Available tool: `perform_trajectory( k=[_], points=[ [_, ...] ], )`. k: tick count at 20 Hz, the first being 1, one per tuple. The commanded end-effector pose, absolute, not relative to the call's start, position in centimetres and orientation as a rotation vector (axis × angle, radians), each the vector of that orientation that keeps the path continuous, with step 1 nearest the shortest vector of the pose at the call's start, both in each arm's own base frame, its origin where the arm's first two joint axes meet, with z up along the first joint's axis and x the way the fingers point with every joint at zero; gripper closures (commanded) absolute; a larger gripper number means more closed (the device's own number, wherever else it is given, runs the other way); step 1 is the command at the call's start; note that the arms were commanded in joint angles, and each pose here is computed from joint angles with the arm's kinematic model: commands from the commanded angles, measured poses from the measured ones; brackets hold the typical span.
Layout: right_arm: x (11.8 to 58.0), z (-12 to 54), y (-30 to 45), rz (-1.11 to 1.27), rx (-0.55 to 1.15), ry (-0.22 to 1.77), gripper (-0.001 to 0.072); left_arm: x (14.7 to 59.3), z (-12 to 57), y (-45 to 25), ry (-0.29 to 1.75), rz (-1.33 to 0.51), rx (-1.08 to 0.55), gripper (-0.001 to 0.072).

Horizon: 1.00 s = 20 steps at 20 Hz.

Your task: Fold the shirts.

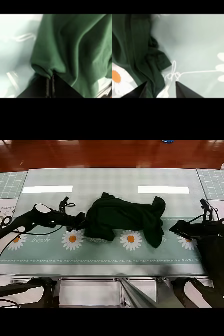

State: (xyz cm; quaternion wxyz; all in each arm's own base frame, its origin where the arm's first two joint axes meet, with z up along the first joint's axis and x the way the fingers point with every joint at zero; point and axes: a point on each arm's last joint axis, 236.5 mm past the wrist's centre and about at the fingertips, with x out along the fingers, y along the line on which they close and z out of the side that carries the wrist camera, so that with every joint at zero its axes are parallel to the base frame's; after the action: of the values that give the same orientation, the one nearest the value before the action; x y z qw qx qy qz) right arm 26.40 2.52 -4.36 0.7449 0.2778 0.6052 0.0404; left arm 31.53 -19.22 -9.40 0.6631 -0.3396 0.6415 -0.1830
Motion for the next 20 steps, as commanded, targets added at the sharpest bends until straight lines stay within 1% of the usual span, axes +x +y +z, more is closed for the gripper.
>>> perform_trajectory(
  k=[1, 2, 4, 7, 9, 10, 11, 12, 16, 18, 20],
  points=[
    [27.7, -4.9, 4.8, 0.179, 0.716, 1.322, 0.0305, 31.6, -9.1, -19.6, 1.455, -0.446, -0.753, 0.0689],
    [28.0, -5.0, 5.5, 0.217, 0.742, 1.321, 0.0305, 31.5, -9.1, -19.7, 1.460, -0.449, -0.753, 0.0689],
    [27.4, -6.2, 6.9, 0.274, 0.764, 1.385, 0.0305, 31.5, -9.1, -19.7, 1.463, -0.448, -0.756, 0.0689],
    [27.1, -8.4, 8.6, 0.303, 0.728, 1.451, 0.0305, 31.5, -9.1, -19.7, 1.463, -0.448, -0.756, 0.0688],
    [27.9, -9.8, 9.5, 0.294, 0.714, 1.449, 0.0307, 31.5, -9.1, -19.7, 1.463, -0.448, -0.756, 0.0688],
    [28.5, -10.1, 10.1, 0.298, 0.717, 1.432, 0.0366, 31.5, -9.1, -19.7, 1.463, -0.449, -0.757, 0.0689],
    [29.0, -9.9, 10.5, 0.307, 0.718, 1.418, 0.0475, 31.5, -9.1, -19.7, 1.463, -0.449, -0.756, 0.0689],
    [29.6, -9.3, 10.9, 0.334, 0.707, 1.402, 0.0689, 31.5, -9.0, -19.7, 1.461, -0.450, -0.756, 0.0688],
    [32.1, -3.6, 11.2, 0.453, 0.609, 1.317, 0.0685, 33.4, -5.9, -19.3, 1.404, -0.502, -0.754, 0.0689],
    [33.9, 0.9, 11.2, 0.491, 0.562, 1.226, 0.0685, 35.6, -2.5, -18.7, 1.314, -0.532, -0.743, 0.0689],
    [35.6, 6.4, 11.1, 0.519, 0.506, 1.108, 0.0685, 38.1, 2.5, -17.4, 1.175, -0.555, -0.721, 0.0689]
  ],
)
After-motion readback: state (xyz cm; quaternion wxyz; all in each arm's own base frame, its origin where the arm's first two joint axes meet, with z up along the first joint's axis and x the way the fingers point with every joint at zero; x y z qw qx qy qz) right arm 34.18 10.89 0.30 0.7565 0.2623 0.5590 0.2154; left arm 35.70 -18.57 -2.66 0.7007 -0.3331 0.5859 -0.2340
